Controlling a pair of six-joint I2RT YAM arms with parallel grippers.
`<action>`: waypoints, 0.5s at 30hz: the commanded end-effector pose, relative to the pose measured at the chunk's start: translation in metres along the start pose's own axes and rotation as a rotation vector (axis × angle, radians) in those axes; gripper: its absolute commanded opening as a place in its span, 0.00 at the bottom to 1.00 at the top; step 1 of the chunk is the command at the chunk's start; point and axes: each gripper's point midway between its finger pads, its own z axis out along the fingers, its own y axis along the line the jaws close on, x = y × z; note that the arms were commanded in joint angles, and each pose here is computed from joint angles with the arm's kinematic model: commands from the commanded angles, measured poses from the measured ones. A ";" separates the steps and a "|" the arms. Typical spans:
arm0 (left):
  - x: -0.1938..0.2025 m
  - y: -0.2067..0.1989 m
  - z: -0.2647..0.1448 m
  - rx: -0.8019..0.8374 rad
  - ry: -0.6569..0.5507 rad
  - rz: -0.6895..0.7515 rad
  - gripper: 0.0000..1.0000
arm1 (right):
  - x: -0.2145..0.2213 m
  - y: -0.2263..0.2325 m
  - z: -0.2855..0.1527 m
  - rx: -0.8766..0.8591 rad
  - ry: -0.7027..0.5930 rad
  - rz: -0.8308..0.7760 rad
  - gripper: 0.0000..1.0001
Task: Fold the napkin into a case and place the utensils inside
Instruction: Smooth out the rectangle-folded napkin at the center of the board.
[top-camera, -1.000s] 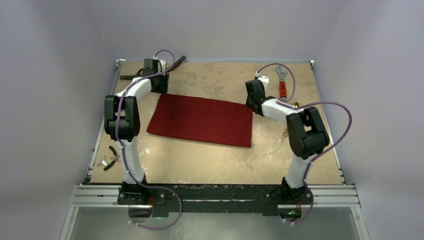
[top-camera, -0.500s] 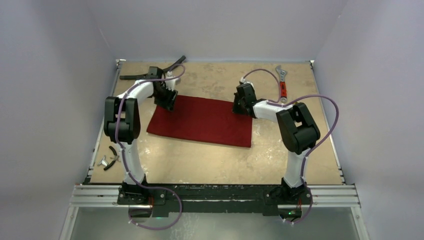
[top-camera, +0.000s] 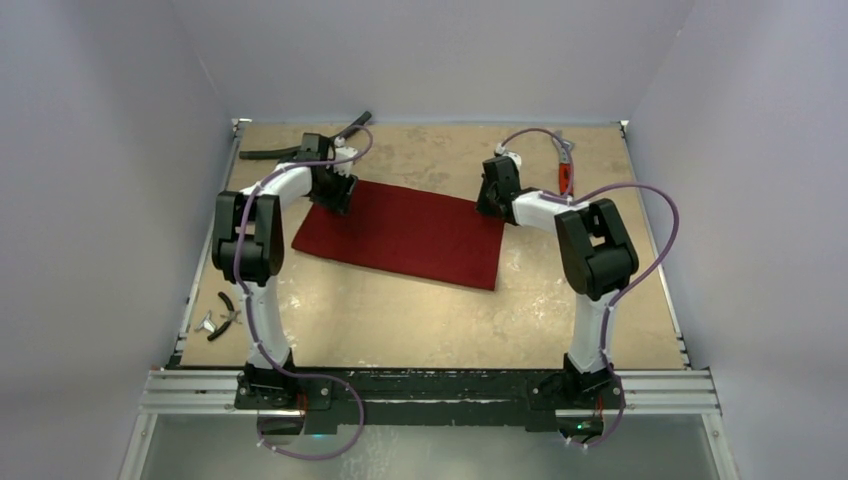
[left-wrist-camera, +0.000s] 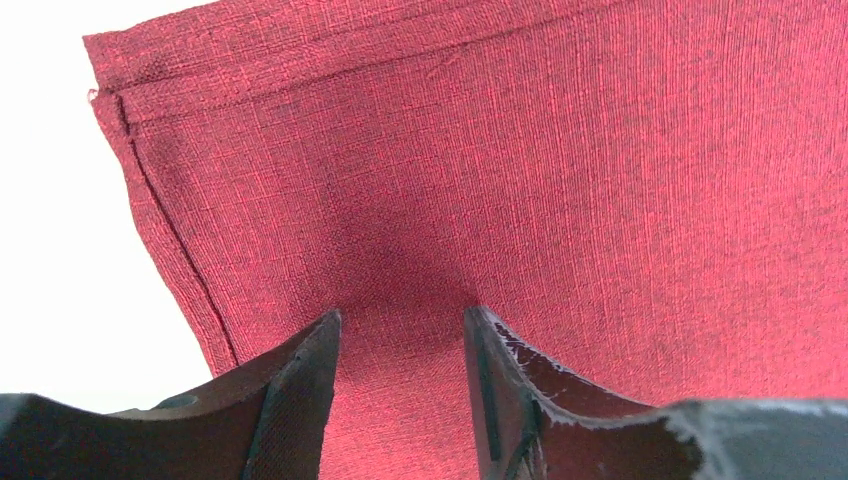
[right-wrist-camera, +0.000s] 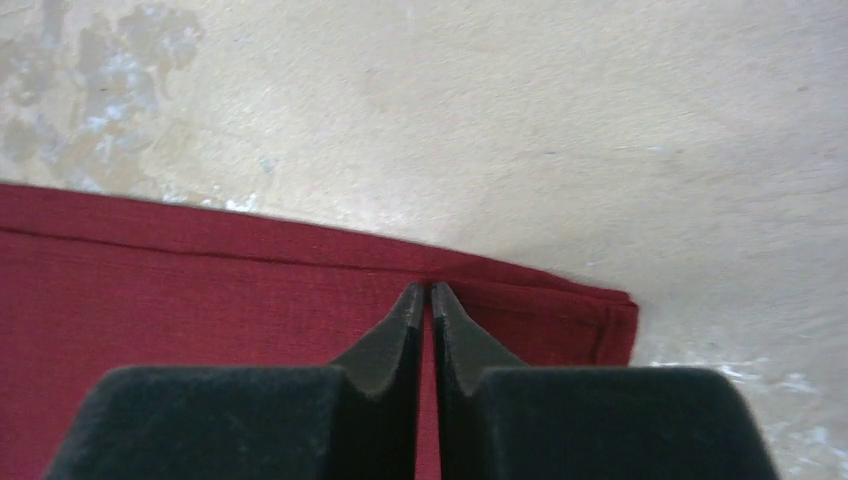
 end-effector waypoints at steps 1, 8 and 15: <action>-0.016 0.011 0.004 -0.069 -0.058 -0.059 0.50 | -0.043 -0.008 -0.025 0.099 -0.137 -0.026 0.20; -0.032 -0.020 -0.050 0.081 -0.084 -0.043 0.57 | -0.026 0.078 -0.091 -0.161 -0.137 -0.095 0.36; 0.003 -0.059 -0.079 0.274 0.001 0.049 0.54 | 0.087 0.186 -0.145 -0.736 0.201 -0.129 0.22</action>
